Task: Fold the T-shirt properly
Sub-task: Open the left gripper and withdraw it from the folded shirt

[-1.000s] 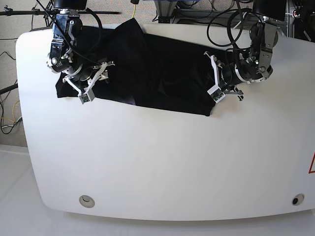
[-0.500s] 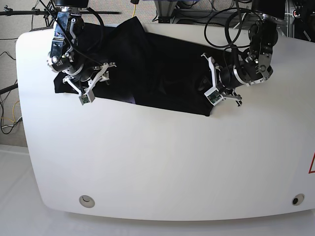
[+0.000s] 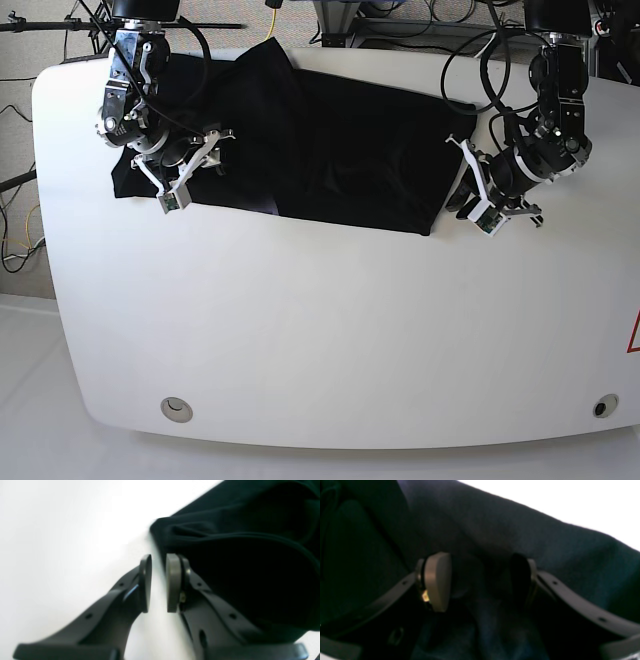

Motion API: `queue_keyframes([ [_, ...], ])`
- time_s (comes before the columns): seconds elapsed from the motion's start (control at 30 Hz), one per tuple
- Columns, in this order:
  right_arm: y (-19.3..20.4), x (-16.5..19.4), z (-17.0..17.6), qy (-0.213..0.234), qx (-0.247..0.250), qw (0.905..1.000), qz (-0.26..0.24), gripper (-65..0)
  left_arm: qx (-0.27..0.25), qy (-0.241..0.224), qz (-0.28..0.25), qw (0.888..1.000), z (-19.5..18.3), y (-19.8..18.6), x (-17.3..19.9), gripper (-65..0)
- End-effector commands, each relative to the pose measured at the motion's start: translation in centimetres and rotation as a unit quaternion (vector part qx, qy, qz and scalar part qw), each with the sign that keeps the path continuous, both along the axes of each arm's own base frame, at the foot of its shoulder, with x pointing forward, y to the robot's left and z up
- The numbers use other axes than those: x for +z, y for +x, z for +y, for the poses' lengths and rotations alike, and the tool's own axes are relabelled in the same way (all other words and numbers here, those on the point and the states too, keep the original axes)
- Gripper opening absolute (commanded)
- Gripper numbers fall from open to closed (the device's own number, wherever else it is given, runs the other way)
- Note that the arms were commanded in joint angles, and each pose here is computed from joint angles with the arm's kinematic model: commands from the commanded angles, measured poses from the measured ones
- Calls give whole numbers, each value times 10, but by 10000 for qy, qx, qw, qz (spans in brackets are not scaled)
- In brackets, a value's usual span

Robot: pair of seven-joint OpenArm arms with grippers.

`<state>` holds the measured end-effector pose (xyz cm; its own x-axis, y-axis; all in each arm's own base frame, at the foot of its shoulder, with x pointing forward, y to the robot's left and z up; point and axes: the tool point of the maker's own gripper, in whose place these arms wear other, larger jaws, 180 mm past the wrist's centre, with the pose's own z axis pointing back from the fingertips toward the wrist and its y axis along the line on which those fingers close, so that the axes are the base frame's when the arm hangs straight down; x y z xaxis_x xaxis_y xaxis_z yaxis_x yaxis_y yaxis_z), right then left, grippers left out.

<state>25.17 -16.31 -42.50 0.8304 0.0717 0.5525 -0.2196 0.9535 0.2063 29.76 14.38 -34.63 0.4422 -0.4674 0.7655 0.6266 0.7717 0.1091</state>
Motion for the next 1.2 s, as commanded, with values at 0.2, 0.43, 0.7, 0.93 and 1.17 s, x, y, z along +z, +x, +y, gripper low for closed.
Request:
queue_keyframes([
  [0.2, -11, -10, -5, -171, 55, 9992, 344, -288, 59, -85, -190, 9998, 4, 7, 12, -555],
  [0.43, -11, -9, -5, -171, 55, 9993, 337, -288, 178, -312, 38, 9993, -3, 5, -4, -554],
  [0.7, -11, -9, -5, -171, 55, 9993, 337, -288, 322, -493, 280, 9979, -4, 10, -21, -536],
  [0.93, -12, -10, -5, -179, 56, 9992, 352, -288, 391, -526, 380, 9971, -1, 11, -28, -370],
  [1.17, -12, -10, -5, -179, 56, 9992, 352, -288, 652, -738, 340, 9946, 1, 15, -27, -263],
])
